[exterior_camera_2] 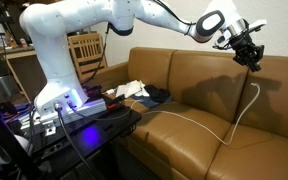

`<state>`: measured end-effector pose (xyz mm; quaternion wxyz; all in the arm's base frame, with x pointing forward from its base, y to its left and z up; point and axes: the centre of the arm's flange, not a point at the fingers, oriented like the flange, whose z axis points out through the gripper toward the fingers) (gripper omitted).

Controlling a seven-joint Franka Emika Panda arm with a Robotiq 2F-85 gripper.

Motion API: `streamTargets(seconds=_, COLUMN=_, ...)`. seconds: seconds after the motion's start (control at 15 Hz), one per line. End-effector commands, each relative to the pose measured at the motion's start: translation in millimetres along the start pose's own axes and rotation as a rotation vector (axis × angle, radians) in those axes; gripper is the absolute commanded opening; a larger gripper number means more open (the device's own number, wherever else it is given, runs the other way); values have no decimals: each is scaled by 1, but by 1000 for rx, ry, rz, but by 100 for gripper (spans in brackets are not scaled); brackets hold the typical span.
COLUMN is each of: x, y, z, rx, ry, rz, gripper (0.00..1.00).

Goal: Move the white cable to the right side of the sofa

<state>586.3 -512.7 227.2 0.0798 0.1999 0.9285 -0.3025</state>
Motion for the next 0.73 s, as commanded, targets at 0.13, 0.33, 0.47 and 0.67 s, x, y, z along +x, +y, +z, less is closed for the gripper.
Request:
streamTargets(seconds=0.13, x=-23, y=29, z=-30, rx=-75, ry=-76, rz=101, gripper=64)
streamTargets(seconds=0.33, x=-22, y=68, z=-55, rx=-181, ry=-141, rz=-46, gripper=84)
streamTargets(seconds=0.47, x=-11, y=83, z=-68, rx=-201, ry=-168, rz=-158, gripper=98)
streamTargets(seconds=0.67, x=-31, y=101, z=-63, rx=-182, ry=-162, rz=-185, gripper=94)
